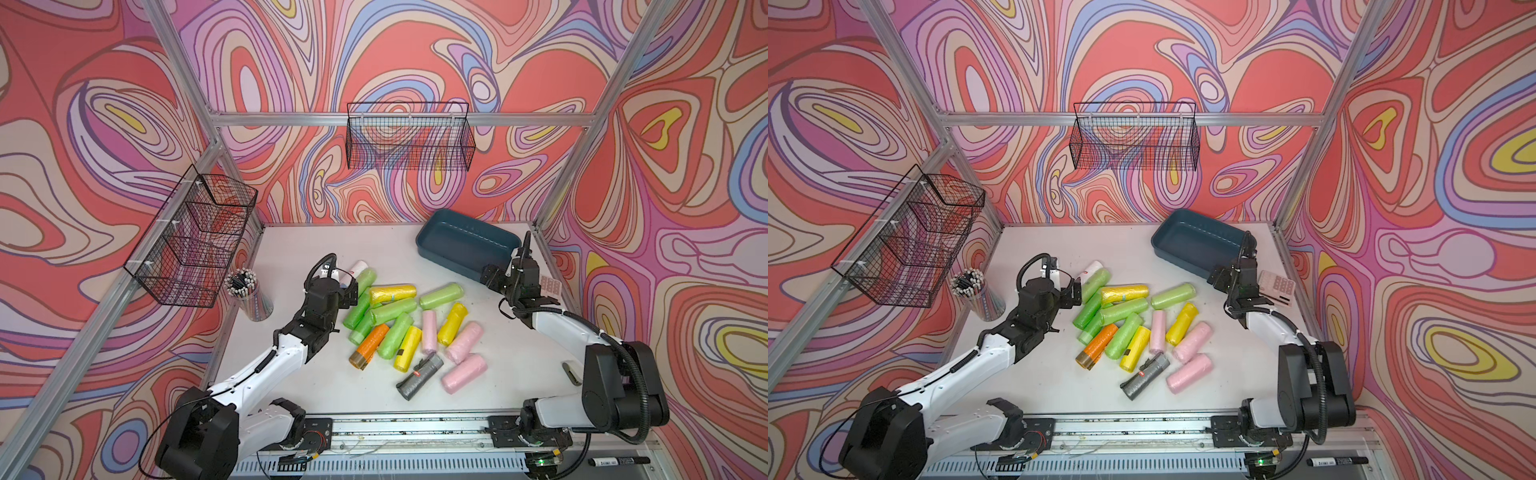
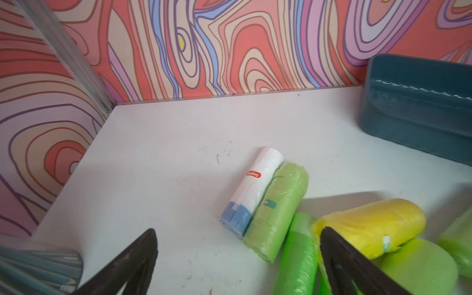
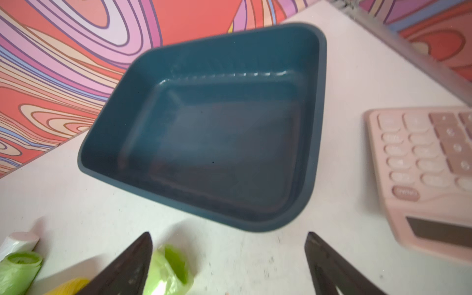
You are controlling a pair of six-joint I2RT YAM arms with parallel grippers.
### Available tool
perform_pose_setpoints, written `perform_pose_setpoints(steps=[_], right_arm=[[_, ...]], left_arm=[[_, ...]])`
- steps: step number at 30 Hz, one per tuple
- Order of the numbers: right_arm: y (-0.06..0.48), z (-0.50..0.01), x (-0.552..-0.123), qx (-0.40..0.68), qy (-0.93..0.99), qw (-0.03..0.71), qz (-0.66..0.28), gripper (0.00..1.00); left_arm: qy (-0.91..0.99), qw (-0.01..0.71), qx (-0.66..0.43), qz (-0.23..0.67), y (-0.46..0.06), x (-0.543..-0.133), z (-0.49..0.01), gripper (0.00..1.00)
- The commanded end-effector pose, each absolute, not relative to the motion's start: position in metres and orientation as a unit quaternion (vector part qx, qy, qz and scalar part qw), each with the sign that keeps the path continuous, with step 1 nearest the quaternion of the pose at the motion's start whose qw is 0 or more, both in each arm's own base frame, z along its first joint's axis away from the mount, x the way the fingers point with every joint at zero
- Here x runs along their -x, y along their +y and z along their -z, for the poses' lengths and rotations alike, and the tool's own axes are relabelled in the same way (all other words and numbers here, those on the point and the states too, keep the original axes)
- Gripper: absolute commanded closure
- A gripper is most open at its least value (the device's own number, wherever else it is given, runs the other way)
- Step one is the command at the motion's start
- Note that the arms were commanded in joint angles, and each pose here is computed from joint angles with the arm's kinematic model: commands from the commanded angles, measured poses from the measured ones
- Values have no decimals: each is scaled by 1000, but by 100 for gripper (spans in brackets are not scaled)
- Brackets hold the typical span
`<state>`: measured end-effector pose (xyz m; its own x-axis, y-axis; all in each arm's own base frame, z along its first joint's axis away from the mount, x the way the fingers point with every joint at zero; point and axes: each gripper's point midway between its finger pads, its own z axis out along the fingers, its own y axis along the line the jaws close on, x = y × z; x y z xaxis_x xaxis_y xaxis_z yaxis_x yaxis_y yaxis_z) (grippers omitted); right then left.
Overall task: Put the roll of trash bags into the storage box
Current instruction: Pick up the roll of trash bags from the center of the board.
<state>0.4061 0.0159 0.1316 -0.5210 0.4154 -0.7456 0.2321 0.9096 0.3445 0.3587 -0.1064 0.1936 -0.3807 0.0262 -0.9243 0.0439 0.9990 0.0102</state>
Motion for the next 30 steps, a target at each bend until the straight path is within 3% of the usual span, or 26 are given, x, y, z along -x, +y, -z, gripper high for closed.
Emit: perform_pose_setpoints(steps=[1, 16, 30], right_arm=[[26, -112, -374, -224, 890, 376, -128, 6], [73, -107, -285, -308, 884, 289, -200, 19], [97, -79, -250, -329, 890, 250, -193, 38]], left_arm=[[864, 501, -30, 34, -127, -346, -178, 0], [877, 420, -147, 180, -230, -308, -183, 0], [862, 406, -153, 262, -249, -287, -203, 0]])
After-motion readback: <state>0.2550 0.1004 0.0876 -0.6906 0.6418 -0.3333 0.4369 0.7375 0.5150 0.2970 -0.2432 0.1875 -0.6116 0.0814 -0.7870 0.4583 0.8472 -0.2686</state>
